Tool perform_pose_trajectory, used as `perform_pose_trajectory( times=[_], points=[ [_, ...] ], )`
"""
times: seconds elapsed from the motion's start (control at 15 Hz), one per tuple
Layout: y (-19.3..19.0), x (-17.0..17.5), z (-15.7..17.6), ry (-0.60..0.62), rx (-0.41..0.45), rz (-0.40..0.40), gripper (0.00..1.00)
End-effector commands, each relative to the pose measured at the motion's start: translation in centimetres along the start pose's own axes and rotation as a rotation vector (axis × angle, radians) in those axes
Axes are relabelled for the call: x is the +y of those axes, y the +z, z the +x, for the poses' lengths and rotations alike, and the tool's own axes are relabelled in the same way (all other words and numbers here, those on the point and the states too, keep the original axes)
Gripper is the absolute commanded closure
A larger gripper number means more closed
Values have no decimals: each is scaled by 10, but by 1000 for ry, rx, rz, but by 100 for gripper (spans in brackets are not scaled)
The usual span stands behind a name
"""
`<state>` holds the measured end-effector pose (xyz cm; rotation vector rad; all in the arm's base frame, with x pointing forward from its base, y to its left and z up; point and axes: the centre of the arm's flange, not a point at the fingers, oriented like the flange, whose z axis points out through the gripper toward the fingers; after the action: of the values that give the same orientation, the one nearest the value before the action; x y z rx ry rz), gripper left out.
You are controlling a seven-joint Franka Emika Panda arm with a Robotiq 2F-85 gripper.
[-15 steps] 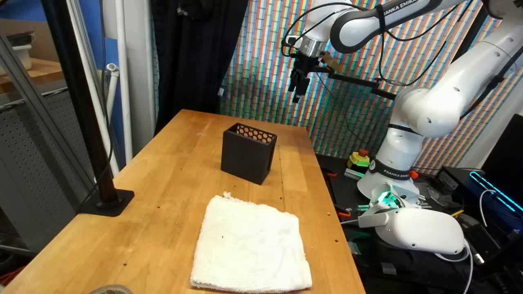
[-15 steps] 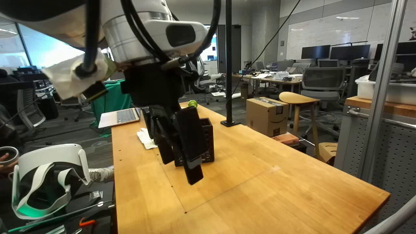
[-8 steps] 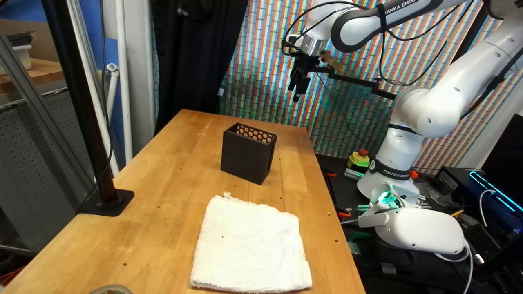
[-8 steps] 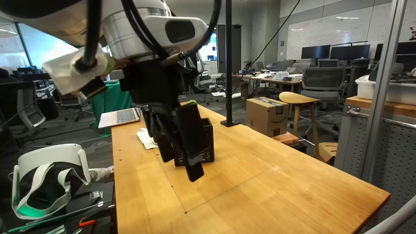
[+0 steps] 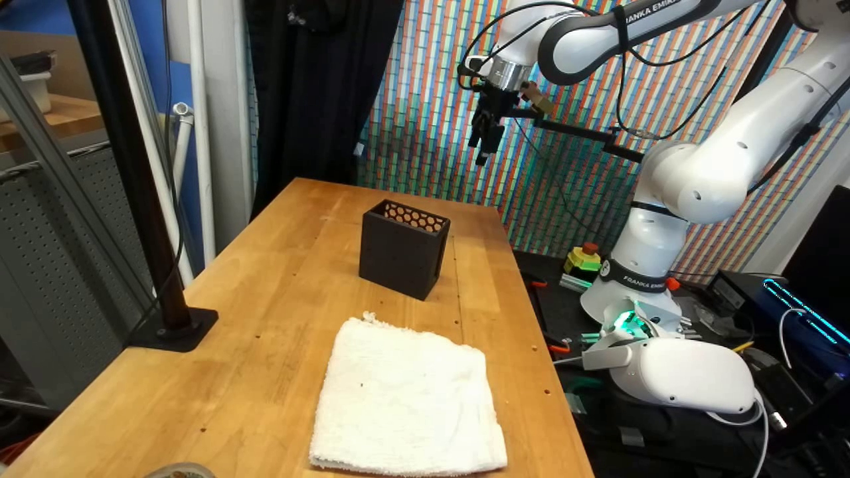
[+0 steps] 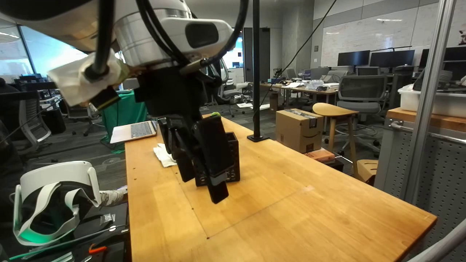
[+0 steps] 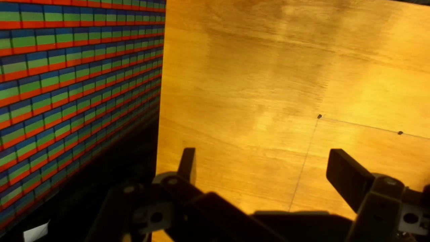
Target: Place the towel inside the black basket
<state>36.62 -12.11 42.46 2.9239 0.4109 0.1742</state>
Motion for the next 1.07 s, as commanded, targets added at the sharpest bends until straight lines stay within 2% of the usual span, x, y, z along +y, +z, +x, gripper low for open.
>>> perform_pose_trajectory(
  times=[0.0, 0.2, 0.47, 0.73, 0.87, 1.0],
  points=[
    [0, -3, 3, -17, 2, -6, 0],
    [-11, -40, 35, -179, 14, -56, 0],
    [-36, -127, 86, -399, 54, -88, 0],
    [-66, -215, 122, -631, 153, -96, 0],
    [-74, -248, 136, -728, 215, -91, 0],
    [-78, -268, 150, -815, 288, -81, 0]
  ],
)
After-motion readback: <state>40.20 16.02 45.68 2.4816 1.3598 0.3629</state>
